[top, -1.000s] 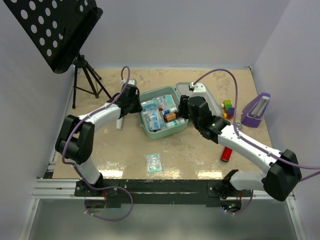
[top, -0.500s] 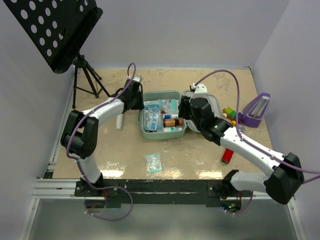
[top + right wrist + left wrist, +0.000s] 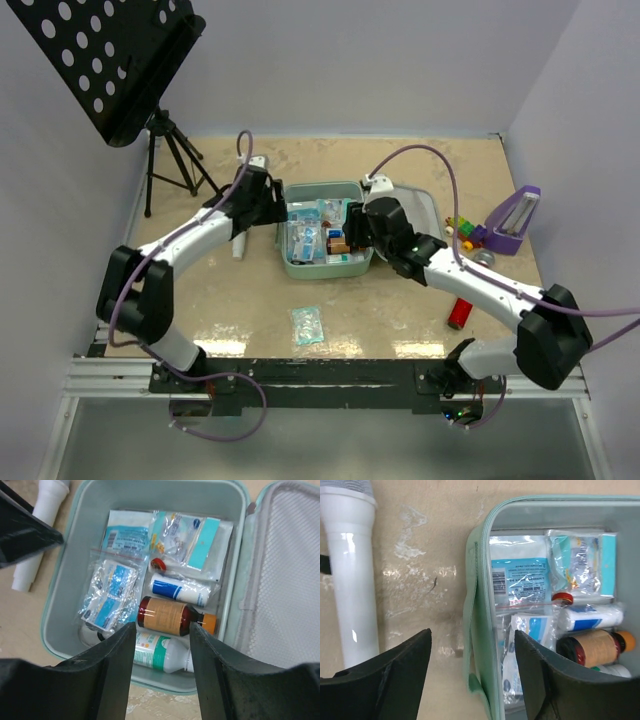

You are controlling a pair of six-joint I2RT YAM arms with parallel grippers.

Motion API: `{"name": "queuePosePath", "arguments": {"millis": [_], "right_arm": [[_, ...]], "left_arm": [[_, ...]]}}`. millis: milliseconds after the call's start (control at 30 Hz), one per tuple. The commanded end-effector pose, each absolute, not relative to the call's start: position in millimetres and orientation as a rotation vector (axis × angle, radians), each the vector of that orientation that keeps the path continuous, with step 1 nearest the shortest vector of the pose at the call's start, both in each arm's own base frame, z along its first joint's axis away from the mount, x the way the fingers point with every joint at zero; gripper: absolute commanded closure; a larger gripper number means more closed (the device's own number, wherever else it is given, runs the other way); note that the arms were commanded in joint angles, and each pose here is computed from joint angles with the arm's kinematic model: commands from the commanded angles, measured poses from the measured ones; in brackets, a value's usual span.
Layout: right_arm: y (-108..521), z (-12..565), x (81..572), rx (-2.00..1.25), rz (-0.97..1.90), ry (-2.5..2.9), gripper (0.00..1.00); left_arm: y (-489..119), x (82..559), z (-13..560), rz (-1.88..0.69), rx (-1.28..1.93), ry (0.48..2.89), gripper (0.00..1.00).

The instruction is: Organize the medicine kit

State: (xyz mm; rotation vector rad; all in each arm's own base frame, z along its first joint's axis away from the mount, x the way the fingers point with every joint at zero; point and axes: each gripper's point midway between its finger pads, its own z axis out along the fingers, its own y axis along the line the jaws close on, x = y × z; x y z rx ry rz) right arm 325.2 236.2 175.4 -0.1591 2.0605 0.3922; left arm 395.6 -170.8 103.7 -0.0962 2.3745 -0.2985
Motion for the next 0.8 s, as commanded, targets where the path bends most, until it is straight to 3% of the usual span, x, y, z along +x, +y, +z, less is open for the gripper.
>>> {"name": "queuePosePath", "arguments": {"millis": [0, 100, 233, 333, 767], "right_arm": [[245, 160, 323, -0.172, 0.442, 2.076, 0.5], [246, 167, 326, -0.131, 0.473, 2.026, 0.51], [249, 166, 331, -0.116, 0.483, 2.007, 0.52], [257, 154, 340, -0.127, 0.473, 2.032, 0.52], [299, 140, 434, -0.109, 0.238, 2.052, 0.49]], "left_arm": [[-155, 383, 156, -0.357, -0.234, 2.211, 0.28], [-145, 364, 169, -0.379, -0.29, 2.149, 0.27], [-122, 339, 174, -0.362, -0.392, 2.076, 0.09], [-117, 326, 173, -0.396, -0.406, 2.04, 0.0], [-130, 315, 142, -0.454, -0.347, 2.142, 0.06]]}}
